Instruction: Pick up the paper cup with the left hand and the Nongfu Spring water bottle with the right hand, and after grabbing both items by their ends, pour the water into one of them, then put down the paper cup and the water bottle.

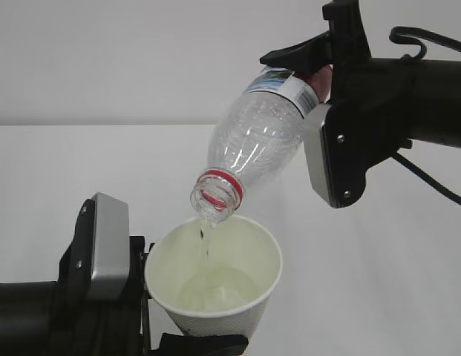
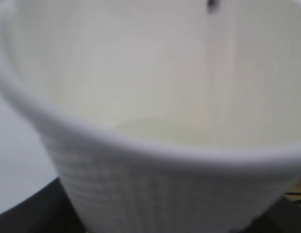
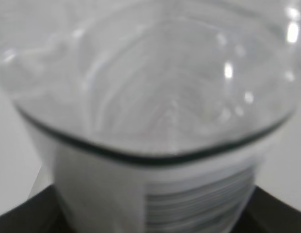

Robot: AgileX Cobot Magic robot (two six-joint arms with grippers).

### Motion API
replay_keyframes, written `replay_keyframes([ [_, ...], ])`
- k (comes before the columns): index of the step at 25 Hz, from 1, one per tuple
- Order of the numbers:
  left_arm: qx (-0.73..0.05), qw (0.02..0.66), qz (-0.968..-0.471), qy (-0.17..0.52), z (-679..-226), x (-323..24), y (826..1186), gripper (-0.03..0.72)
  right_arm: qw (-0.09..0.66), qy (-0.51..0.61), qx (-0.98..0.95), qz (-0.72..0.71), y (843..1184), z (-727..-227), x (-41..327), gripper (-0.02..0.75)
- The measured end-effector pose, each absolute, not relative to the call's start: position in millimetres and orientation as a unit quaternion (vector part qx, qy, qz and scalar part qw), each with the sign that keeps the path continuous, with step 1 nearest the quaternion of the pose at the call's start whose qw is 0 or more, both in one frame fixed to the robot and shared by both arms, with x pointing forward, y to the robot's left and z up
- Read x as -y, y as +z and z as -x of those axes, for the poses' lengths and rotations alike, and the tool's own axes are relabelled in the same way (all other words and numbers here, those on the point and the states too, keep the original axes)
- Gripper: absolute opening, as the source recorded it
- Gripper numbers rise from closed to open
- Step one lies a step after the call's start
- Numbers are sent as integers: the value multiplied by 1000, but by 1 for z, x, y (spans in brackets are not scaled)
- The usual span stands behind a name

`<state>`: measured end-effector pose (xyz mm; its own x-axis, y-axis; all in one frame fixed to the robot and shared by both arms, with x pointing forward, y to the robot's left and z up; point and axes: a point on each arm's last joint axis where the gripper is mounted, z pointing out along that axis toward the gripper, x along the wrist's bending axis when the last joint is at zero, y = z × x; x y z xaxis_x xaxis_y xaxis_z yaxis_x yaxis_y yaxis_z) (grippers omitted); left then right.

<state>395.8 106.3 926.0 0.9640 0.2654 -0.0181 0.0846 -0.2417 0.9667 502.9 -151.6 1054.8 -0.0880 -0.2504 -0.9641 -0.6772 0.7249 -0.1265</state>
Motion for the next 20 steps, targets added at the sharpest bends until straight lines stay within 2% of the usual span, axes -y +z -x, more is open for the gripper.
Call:
replay_keyframes([
  [20,-112,606,-784,75,-396,-106,926,528,593,180,-714,325,1055,-503,151,468],
])
